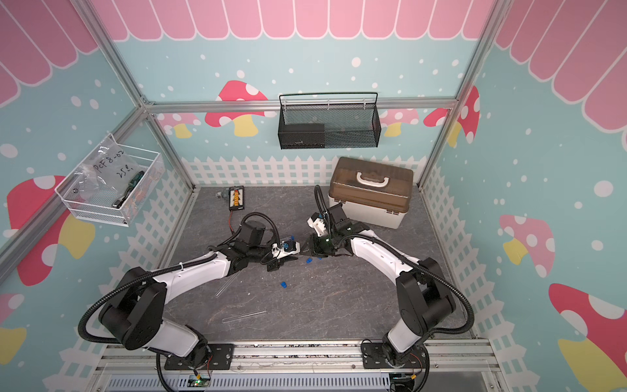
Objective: Insert stoppers into test tubes
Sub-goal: Pick up the test tube at the center of the board, then pick up the stopper from the center of the board.
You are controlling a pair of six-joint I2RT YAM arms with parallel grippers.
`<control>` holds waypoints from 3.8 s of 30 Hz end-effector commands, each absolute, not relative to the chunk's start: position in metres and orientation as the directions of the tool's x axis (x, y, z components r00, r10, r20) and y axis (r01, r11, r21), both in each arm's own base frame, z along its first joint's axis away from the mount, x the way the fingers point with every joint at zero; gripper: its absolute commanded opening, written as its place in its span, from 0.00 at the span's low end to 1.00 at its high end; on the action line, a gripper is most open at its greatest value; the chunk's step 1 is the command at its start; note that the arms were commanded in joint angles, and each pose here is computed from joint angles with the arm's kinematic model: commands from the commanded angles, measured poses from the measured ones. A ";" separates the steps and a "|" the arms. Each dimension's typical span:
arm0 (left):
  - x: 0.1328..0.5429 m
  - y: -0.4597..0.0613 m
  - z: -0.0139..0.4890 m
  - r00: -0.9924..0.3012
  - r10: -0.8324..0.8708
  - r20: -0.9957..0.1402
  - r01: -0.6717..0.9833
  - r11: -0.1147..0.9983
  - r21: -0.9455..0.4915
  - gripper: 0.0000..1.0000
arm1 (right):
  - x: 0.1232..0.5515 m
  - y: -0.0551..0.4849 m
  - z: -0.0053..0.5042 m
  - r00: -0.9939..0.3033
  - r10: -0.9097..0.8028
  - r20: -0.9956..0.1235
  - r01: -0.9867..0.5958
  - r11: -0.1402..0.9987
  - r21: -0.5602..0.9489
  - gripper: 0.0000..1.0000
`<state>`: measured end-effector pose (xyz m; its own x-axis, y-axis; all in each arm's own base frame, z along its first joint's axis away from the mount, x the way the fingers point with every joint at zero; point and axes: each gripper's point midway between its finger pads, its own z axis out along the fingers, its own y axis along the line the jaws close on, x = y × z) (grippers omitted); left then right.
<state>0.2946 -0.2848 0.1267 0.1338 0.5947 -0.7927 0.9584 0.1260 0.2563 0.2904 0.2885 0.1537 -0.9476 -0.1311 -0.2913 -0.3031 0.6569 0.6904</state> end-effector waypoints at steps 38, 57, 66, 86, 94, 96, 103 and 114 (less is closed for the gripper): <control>0.296 -0.290 0.123 0.103 0.583 -0.806 0.965 0.138 0.223 0.33 | 0.276 0.300 0.185 -0.941 -0.143 -0.306 -0.331 0.571 0.752 0.10; 0.298 -0.287 0.121 0.109 0.596 -0.796 0.962 0.138 0.235 0.12 | 0.280 0.297 0.176 -0.946 -0.126 -0.297 -0.312 0.599 0.738 0.11; 0.295 -0.283 0.131 0.057 0.579 -0.814 0.960 0.192 0.204 0.00 | 0.301 0.284 0.217 -0.897 -0.052 -0.438 -0.384 0.580 0.718 0.42; 0.399 -0.176 0.174 -0.584 0.117 -0.803 0.431 0.883 -0.185 0.00 | 0.278 0.231 0.183 -0.676 -0.381 -0.630 -0.580 0.803 0.137 0.31; 0.409 -0.142 0.198 -0.543 -0.051 -0.838 0.319 0.911 -0.263 0.00 | 0.294 0.238 0.142 -0.775 -0.419 -0.473 -0.512 0.855 0.081 0.32; 0.406 -0.144 0.201 -0.531 -0.047 -0.846 0.339 0.903 -0.263 0.00 | 0.297 0.241 0.133 -0.765 -0.487 -0.420 -0.556 0.830 0.050 0.33; 0.404 -0.136 0.216 -0.488 -0.056 -0.871 0.323 0.915 -0.240 0.00 | 0.281 0.281 0.120 -0.753 -0.558 -0.350 -0.632 0.762 0.145 0.36; 0.410 -0.092 0.219 -0.432 -0.138 -0.891 0.133 0.968 -0.215 0.00 | 0.243 0.341 0.073 -0.762 -0.573 -0.301 -0.631 0.762 0.145 0.41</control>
